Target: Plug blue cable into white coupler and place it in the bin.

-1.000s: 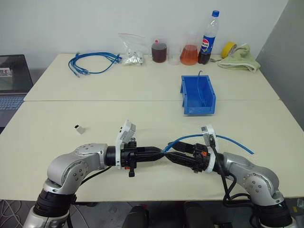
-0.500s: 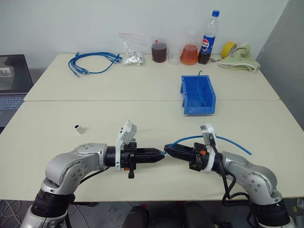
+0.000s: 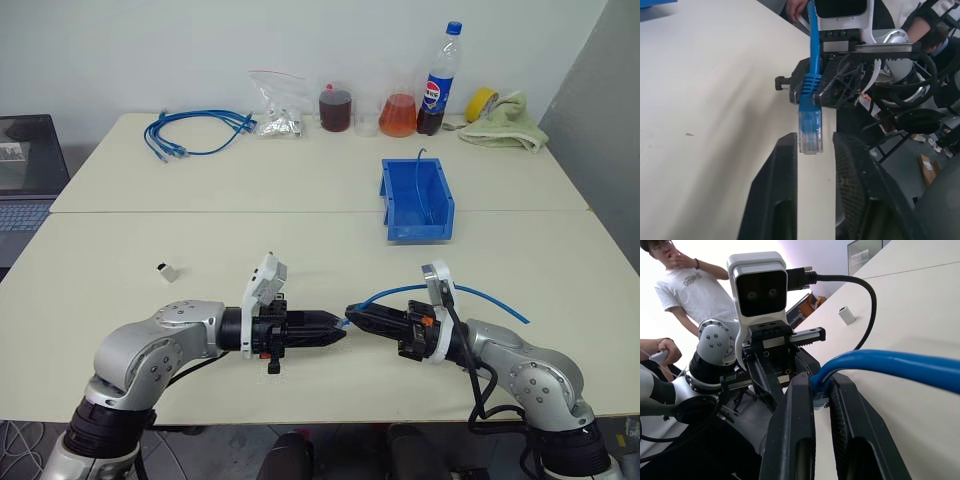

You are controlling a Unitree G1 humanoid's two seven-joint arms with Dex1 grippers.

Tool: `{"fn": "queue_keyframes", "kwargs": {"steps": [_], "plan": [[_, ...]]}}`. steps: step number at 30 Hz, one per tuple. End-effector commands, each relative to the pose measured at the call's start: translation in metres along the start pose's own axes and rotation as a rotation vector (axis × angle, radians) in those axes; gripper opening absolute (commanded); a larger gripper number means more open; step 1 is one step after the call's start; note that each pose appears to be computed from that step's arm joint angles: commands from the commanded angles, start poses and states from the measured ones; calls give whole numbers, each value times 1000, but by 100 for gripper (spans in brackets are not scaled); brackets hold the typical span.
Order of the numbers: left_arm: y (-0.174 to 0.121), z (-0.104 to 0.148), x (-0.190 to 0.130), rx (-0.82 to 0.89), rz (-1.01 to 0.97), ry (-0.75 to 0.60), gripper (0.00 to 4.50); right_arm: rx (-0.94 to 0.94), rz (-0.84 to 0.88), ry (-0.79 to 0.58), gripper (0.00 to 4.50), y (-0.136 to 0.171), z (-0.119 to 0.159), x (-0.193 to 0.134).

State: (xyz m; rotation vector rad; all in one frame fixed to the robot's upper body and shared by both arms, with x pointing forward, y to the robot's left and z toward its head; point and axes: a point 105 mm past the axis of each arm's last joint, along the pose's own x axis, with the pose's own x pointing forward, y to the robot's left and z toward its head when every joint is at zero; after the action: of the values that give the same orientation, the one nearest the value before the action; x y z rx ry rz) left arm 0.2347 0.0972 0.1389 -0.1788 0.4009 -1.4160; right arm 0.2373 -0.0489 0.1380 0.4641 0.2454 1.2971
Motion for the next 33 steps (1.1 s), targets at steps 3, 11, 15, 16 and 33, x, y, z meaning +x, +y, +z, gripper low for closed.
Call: {"fn": "queue_keyframes", "kwargs": {"steps": [3,11,15,16,33], "plan": [[-8,4,-5,27,-34,2,243,-26,17,-27,13,3,9,-1],[-9,0,-9,50,-25,21,406,-72,-8,-18,13,-2,14,-5],[-2,-1,-9,107,18,30,450,-122,-24,3,13,-5,15,-9],[-2,-3,-10,119,20,39,450,-129,-27,5,13,-5,15,-10],[20,-11,-26,275,362,-59,450,-278,-78,85,12,-13,13,-21]]}}
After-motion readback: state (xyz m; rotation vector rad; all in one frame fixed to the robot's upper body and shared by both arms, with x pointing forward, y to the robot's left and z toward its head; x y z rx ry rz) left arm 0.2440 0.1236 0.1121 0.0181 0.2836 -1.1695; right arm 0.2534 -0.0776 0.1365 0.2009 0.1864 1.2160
